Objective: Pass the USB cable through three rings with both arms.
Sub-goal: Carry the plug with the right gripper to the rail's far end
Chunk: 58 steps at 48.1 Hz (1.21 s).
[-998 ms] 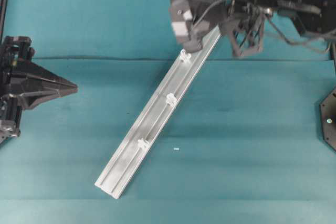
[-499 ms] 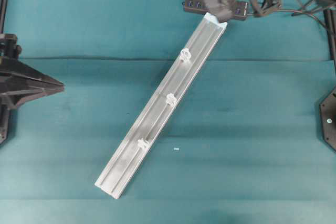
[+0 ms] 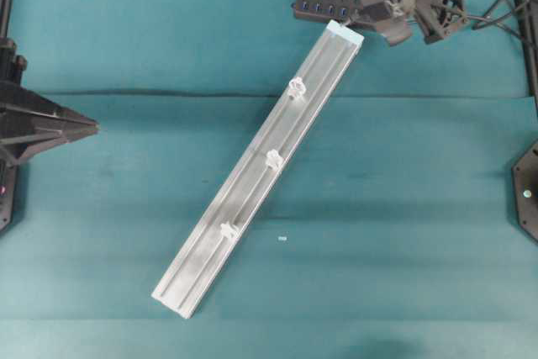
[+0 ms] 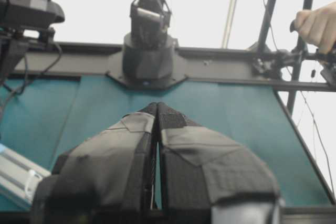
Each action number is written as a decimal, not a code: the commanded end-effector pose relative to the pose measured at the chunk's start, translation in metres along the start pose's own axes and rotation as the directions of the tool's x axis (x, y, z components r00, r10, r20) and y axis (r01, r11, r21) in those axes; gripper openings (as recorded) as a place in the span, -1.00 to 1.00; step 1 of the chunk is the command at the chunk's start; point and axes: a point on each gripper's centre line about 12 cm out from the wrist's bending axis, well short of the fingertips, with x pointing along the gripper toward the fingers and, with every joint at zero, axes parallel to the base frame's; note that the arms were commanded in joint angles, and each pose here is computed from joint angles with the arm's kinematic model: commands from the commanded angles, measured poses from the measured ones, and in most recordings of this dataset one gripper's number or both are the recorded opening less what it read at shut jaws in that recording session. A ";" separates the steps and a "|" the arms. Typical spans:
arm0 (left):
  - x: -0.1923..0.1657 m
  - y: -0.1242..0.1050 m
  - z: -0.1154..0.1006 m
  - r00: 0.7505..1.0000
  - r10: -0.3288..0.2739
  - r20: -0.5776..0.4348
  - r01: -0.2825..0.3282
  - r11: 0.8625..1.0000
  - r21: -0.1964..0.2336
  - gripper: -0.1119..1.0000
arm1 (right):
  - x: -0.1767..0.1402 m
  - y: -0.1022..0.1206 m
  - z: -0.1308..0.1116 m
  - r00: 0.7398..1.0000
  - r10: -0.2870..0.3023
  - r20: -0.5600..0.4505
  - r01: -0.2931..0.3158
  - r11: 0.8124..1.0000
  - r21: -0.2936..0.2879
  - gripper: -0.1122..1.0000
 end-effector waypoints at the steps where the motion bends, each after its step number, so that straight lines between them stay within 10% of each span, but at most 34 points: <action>1: 0.005 0.000 0.007 1.000 0.000 0.015 0.000 1.000 0.005 -0.81 | 0.004 -0.010 -0.006 1.000 0.021 0.014 -0.021 0.999 0.031 -0.66; 28: -0.008 0.007 0.018 0.999 0.037 0.017 -0.037 0.999 -0.004 -0.81 | 0.044 -0.032 0.011 0.975 0.218 0.046 -0.214 0.974 -0.079 -0.67; 58: -0.014 0.010 0.034 0.998 0.057 0.022 -0.057 0.998 -0.015 -0.81 | 0.068 -0.019 0.019 0.966 0.228 0.118 -0.215 0.969 -0.119 -0.66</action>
